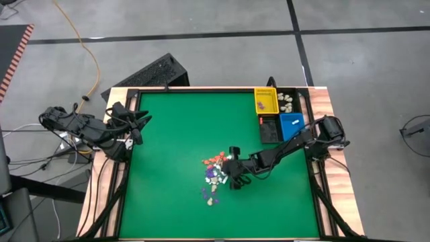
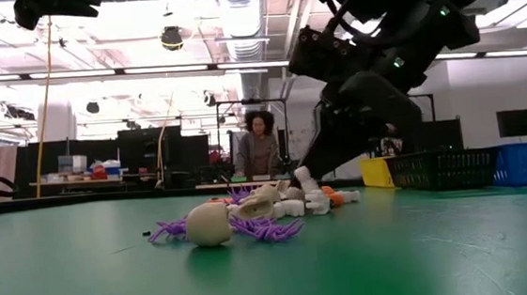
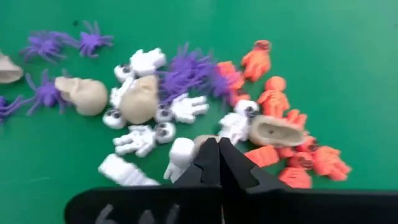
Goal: Sort Halloween decoration
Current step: Put the gray skull toy into the top black basket
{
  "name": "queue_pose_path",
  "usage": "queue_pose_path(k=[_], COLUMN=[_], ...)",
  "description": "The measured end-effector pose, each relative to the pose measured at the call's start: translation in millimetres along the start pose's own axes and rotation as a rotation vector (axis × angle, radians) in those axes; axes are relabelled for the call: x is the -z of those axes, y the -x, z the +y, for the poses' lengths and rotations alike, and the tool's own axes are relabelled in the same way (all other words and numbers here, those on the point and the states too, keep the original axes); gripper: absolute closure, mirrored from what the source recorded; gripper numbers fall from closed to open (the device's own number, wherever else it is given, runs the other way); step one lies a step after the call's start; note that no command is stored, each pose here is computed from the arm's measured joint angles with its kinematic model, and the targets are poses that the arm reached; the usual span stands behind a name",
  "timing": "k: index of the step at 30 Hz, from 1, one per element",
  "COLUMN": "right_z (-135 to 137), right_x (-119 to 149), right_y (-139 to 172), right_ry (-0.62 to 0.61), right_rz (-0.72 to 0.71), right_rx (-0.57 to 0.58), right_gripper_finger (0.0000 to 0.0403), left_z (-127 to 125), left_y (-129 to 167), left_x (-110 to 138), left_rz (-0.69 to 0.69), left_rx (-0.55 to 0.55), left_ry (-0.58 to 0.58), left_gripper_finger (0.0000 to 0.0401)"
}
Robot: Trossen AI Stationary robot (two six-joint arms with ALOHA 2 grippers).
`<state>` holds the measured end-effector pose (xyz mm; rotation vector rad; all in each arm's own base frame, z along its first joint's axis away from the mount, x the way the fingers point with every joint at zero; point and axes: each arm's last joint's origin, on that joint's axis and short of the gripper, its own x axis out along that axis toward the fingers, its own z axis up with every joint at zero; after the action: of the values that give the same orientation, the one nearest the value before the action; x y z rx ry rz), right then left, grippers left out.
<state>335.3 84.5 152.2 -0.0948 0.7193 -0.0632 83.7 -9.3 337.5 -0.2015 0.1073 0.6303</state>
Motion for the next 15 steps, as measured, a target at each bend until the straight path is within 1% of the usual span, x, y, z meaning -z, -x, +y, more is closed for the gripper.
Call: queue_pose_path(k=[5,11,15], right_z=[-9,-11,-10], right_x=[-6,-14,-13], right_y=[6,14,14], right_ry=[-0.011,-0.012,-0.002], right_rz=[-0.014,-0.05,-0.042], right_rx=[0.016,0.021,-0.031], right_gripper_finger=[0.0395,0.0394,0.0382], left_z=[0,1,1], left_y=[0,0,0], left_x=[1,1,1], left_rz=[0.005,0.007,0.007], left_rx=[-0.002,-0.004,-0.004], left_ry=[-0.008,-0.013,-0.013], left_gripper_finger=[0.0287,0.0287,0.0287])
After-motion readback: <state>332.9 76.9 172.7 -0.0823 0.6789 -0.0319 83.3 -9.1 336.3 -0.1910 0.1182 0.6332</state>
